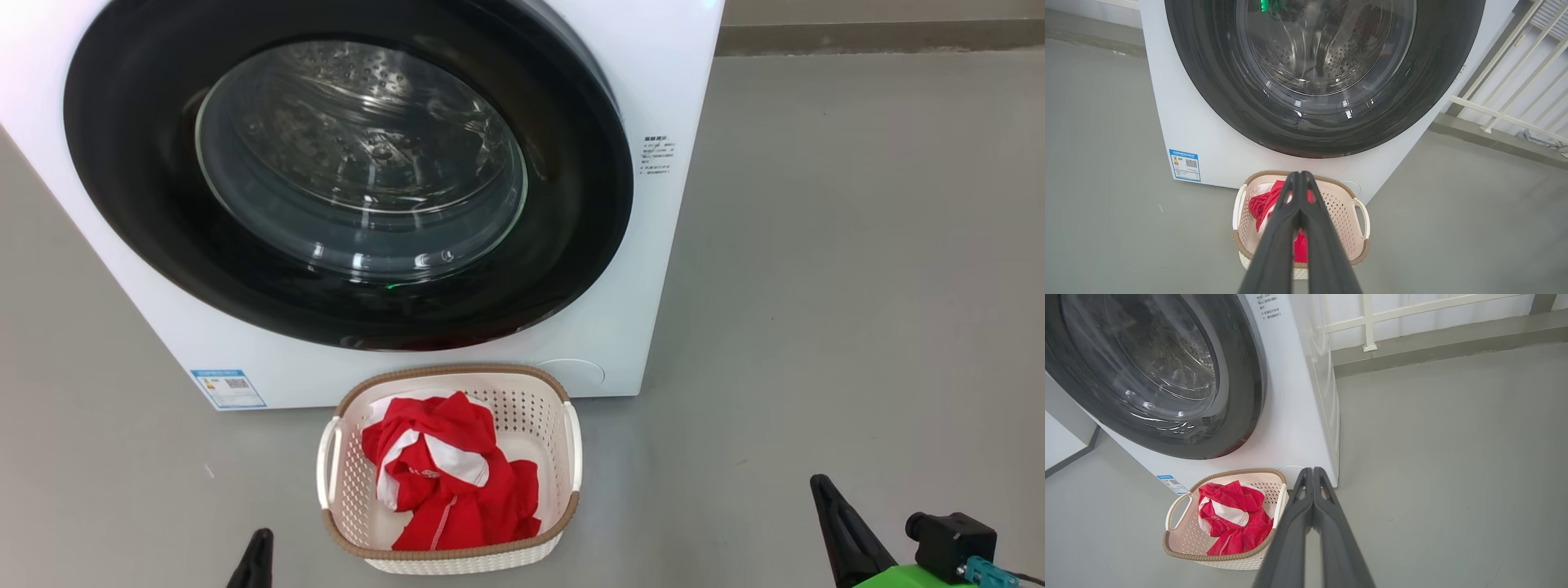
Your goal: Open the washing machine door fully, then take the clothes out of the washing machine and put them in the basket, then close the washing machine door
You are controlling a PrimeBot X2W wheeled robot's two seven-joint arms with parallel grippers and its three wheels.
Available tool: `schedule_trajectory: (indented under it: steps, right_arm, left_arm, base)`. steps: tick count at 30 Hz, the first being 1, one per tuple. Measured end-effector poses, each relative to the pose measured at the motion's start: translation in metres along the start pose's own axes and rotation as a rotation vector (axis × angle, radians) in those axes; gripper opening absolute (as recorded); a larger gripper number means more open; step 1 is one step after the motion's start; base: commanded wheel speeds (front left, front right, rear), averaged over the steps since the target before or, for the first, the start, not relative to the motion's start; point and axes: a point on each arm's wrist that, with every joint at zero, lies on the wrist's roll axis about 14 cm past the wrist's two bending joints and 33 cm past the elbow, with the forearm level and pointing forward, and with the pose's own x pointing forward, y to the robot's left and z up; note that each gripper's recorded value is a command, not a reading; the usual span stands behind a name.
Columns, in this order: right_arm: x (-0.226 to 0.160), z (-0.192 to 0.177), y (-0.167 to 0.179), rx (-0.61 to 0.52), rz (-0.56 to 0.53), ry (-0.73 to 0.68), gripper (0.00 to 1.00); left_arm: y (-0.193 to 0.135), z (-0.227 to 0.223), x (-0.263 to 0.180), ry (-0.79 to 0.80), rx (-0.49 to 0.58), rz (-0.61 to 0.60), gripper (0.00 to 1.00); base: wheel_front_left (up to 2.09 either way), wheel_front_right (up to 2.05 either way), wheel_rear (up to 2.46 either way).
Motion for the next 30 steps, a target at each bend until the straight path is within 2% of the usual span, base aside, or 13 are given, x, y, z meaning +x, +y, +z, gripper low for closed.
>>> schedule_trajectory:
  steps: [30]
  right_arm:
    - [0.0033,0.0074,-0.0101,0.305,-0.065,-0.004,0.00]
  left_arm:
    - [0.0061,-0.0019,0.0031,0.025,-0.315,0.061,0.00]
  base:
    - [0.00,0.00,0.00]
